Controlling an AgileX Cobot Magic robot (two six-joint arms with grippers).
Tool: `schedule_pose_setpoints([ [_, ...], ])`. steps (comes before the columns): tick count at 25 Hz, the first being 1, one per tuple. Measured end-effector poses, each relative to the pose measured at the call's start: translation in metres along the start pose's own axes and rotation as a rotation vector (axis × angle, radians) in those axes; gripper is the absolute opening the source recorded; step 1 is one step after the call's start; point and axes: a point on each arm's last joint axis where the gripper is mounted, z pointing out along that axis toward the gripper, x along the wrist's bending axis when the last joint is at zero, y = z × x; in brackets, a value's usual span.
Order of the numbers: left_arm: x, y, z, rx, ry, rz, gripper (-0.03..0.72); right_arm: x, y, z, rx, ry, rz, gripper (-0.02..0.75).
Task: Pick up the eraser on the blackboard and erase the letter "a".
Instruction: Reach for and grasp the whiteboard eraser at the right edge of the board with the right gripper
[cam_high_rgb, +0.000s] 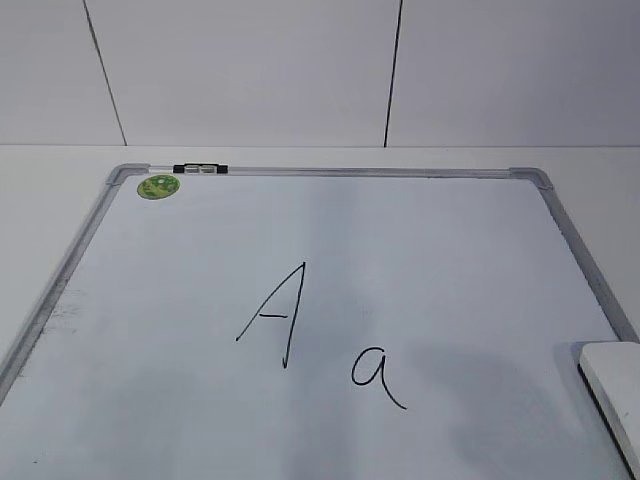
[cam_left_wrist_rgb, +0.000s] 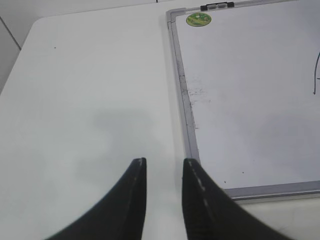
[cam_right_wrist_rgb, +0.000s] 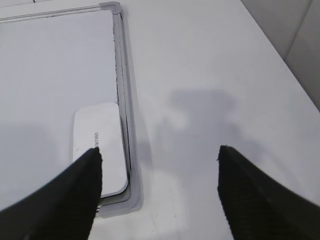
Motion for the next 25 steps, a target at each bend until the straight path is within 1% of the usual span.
schedule_pose_setpoints([
  [12, 0.0, 0.0, 0.0, 0.0, 0.0, 0.0, 0.194, 0.0, 0.0, 0.0, 0.0, 0.002, -0.016, 0.577],
  [14, 0.0, 0.0, 0.0, 0.0, 0.0, 0.0, 0.194, 0.002, 0.0, 0.0, 0.002, 0.023, -0.056, 0.577],
  [17, 0.0, 0.0, 0.0, 0.0, 0.0, 0.0, 0.194, 0.008, 0.0, 0.0, 0.014, 0.087, -0.112, 0.577],
  [19, 0.0, 0.0, 0.0, 0.0, 0.0, 0.0, 0.194, 0.012, 0.004, 0.004, 0.052, 0.12, -0.128, 0.577],
  [23, 0.0, 0.0, 0.0, 0.0, 0.0, 0.0, 0.194, 0.017, 0.013, 0.017, 0.158, 0.148, -0.142, 0.577],
  [25, 0.0, 0.0, 0.0, 0.0, 0.0, 0.0, 0.194, 0.019, 0.02, 0.019, 0.17, 0.154, -0.14, 0.577],
])
